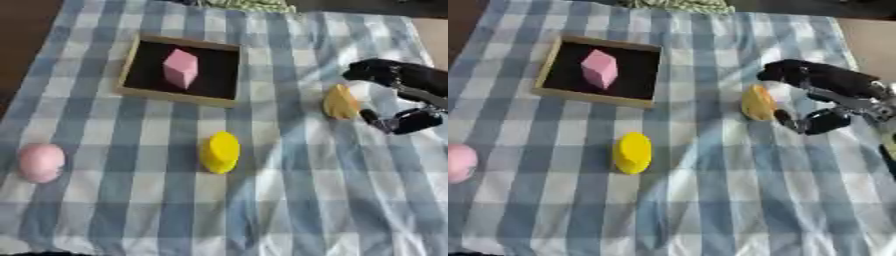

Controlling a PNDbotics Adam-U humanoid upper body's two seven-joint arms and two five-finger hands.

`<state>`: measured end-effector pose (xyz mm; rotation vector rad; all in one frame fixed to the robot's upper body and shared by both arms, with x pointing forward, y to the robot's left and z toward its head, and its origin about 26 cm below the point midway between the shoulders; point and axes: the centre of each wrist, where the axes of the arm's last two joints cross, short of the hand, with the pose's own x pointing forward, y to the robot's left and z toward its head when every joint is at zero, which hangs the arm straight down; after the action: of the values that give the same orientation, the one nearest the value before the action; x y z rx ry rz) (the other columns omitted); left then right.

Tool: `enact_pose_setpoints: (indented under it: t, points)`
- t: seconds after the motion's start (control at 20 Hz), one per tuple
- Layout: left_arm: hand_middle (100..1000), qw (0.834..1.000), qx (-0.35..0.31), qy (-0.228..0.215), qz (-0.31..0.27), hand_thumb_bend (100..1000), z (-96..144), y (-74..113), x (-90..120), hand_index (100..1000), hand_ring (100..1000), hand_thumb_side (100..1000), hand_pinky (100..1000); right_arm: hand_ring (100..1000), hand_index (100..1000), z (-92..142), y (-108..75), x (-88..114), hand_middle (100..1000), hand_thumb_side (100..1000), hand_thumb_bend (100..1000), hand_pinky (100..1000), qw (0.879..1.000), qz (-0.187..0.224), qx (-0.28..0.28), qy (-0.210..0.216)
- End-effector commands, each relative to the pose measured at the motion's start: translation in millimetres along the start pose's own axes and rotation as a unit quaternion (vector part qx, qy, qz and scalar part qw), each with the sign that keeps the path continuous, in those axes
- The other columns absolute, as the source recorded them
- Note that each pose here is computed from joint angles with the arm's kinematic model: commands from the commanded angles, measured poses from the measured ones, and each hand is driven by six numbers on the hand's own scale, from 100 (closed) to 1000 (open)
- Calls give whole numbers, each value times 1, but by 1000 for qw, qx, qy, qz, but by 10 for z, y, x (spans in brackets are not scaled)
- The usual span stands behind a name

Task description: Pick up objects on the table and place them in the box.

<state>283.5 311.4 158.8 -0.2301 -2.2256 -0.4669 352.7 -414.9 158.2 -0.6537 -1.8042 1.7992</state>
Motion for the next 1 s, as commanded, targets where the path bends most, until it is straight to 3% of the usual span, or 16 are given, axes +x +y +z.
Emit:
enact_pose_setpoints:
  t: [0.05, 1.0]
  points:
    - [818, 1000, -10, -6, -14, 100, -39, 44, 76, 839, 959, 565, 792, 1000, 1000, 76, -207, -22, 918, 264, 100, 1000, 998, 37, 46, -37]
    - [820, 1000, -12, -6, -11, 100, -43, 38, 71, 839, 961, 565, 793, 1000, 1000, -70, -70, -54, 931, 264, 100, 1000, 995, 21, 89, -37]
